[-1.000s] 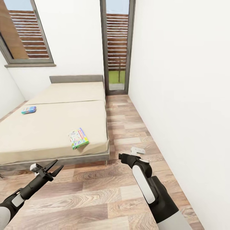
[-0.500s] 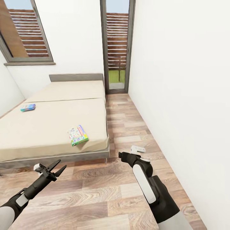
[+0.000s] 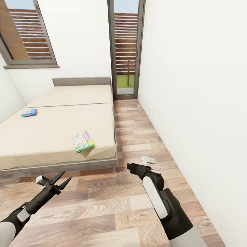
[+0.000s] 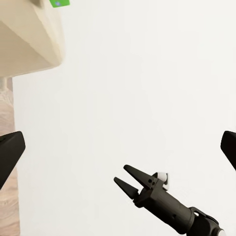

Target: Put all the toys in the child's room - the three board games (two on the bed and one on the table), the two jigsaw puzzles on the table, and the tennis ball on the table - inside the toy box on the table in the child's room.

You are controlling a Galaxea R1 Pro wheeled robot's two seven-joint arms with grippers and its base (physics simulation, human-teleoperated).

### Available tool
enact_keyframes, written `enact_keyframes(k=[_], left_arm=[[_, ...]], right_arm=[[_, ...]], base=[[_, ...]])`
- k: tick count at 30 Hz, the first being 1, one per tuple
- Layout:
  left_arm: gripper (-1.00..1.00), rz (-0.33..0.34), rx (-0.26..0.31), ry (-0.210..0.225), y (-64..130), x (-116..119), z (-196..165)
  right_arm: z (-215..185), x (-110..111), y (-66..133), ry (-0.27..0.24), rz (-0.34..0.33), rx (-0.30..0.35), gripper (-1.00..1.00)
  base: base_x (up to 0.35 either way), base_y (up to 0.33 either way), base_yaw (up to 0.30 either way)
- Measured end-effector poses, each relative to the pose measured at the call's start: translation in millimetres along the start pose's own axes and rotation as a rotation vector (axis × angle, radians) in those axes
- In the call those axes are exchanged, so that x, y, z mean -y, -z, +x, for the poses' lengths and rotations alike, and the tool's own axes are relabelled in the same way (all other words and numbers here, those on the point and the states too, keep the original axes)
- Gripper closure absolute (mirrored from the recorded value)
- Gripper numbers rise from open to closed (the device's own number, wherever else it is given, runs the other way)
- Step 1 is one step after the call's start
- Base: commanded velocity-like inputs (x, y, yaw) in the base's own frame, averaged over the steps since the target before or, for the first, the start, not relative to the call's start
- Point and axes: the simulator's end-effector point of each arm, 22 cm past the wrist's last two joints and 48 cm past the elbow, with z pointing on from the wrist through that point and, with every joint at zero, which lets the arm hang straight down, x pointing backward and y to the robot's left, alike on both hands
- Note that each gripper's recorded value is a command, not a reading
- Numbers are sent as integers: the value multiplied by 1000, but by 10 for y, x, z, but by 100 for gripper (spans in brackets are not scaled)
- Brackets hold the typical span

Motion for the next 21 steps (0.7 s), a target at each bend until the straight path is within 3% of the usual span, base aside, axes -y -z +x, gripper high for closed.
enact_keyframes(k=[21], left_arm=[[-100,2,5,-5,181,-421,129]], right_arm=[[409,137,-220,0,0,1,-100]], base=[[0,0,0]])
